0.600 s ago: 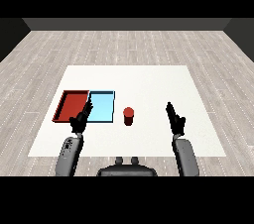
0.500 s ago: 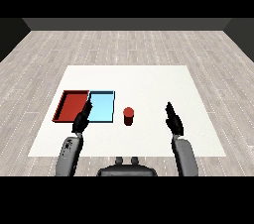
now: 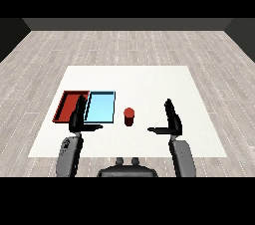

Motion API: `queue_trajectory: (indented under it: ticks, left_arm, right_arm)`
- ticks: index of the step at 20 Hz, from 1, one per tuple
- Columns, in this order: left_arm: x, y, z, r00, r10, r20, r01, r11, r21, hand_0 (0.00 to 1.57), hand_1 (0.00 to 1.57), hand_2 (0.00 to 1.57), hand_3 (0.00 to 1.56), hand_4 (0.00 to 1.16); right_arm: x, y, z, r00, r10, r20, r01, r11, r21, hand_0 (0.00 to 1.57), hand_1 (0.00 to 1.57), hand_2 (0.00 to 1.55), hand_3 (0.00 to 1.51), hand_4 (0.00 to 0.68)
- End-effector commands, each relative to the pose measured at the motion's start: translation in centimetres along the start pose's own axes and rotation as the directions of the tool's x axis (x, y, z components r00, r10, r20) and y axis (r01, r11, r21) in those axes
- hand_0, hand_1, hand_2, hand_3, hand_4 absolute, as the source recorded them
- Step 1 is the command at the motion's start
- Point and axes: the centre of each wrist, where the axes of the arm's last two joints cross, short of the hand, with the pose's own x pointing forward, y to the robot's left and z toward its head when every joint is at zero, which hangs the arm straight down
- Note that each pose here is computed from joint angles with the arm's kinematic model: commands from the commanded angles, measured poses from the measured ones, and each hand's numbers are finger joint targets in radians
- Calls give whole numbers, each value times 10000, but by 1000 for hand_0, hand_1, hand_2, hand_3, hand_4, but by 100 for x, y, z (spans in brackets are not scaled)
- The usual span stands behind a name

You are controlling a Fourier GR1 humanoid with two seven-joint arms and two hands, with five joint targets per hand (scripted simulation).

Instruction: Pick the red can and put it in the red box

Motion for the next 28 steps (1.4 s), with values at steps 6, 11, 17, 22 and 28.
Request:
queue_trajectory:
  ticks: [6,11,17,22,28]
  left_arm:
    - [-60,108,66,9946,141,1027,-162,9997,190,0,0,0,0,0]
    - [-210,-1,-29,9935,185,1120,-189,9998,26,0,0,0,0,0]
    - [-47,184,64,9911,535,1215,-531,9986,-64,0,0,0,0,0]
    - [-189,151,283,9886,632,1366,-635,9980,-21,0,0,0,0,0]
    - [-134,-97,105,9885,615,1379,-655,9976,245,0,0,0,0,0]
  right_arm:
    - [23,149,206,9951,-273,952,259,9995,162,0,0,0,0,0]
    - [-178,200,101,9950,-535,840,495,9976,492,0,0,0,0,0]
    - [-97,267,93,9982,-376,472,370,9992,140,0,0,0,0,0]
    - [-240,296,-179,9938,-1069,315,1053,9932,503,0,0,0,0,0]
    - [-451,662,-215,9923,-1182,-369,1204,9907,630,0,0,0,0,0]
